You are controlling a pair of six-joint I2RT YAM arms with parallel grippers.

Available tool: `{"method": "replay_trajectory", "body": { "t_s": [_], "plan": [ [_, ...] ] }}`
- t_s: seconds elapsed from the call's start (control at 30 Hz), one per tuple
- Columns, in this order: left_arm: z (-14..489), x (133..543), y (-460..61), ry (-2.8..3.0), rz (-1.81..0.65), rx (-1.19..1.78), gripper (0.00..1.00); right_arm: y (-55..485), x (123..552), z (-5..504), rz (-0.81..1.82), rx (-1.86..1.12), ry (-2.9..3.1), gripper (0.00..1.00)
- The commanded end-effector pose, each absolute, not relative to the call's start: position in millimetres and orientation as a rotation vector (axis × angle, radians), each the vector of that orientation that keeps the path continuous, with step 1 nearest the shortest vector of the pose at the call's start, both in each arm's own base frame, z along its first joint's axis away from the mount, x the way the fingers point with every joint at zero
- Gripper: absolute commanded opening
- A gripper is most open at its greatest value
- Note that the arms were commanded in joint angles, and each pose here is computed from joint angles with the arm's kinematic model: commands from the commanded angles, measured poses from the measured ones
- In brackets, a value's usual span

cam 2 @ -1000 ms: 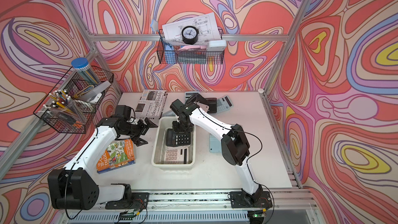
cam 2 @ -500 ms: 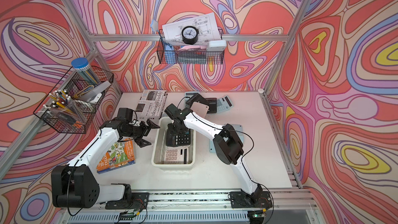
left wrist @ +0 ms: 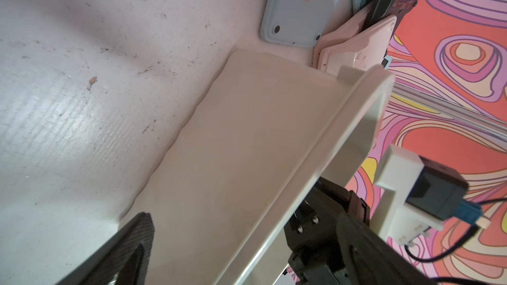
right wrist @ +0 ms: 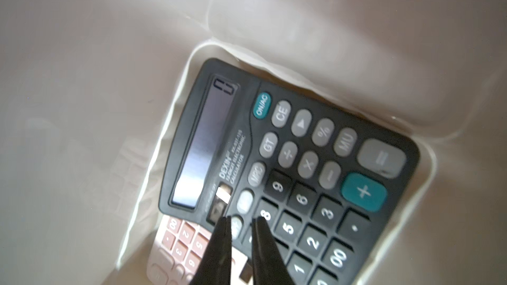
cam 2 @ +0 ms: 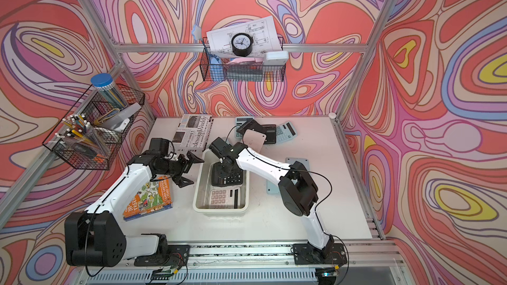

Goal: Put the calculator in the storage box
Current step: Adjust the calculator in the storage box.

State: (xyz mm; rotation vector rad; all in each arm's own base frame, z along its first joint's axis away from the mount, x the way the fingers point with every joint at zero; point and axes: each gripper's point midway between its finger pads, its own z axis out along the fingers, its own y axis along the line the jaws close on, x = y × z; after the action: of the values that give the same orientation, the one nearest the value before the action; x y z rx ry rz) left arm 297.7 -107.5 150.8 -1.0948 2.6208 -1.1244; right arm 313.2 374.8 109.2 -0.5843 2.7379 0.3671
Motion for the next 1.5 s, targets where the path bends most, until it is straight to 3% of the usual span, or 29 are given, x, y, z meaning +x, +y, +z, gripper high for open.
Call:
{"method": "replay_trajectory", "body": {
  "t_s": [0.0, 0.4, 0.73, 1.07, 1.47],
  "plan": [
    [153, 298, -108, 2.601, -1.146, -1.090, 0.99, 365, 309, 102, 0.332, -0.600, 2.723, 0.13],
    [145, 306, -112, 2.577, -1.196, -1.135, 0.99, 377, 298, 57, 0.324, -0.723, 2.787, 0.11],
    [166, 305, -107, 2.570, -1.148, -1.093, 0.99, 394, 319, 112, 0.349, -0.719, 2.676, 0.11],
    [212, 320, -92, 2.575, -0.978, -0.950, 0.98, 362, 330, 199, 0.351, -0.585, 2.584, 0.39],
    [208, 342, -100, 2.704, -0.855, -0.805, 0.99, 237, 335, 205, 0.420, -0.150, 2.654, 0.65]
  ]
}}
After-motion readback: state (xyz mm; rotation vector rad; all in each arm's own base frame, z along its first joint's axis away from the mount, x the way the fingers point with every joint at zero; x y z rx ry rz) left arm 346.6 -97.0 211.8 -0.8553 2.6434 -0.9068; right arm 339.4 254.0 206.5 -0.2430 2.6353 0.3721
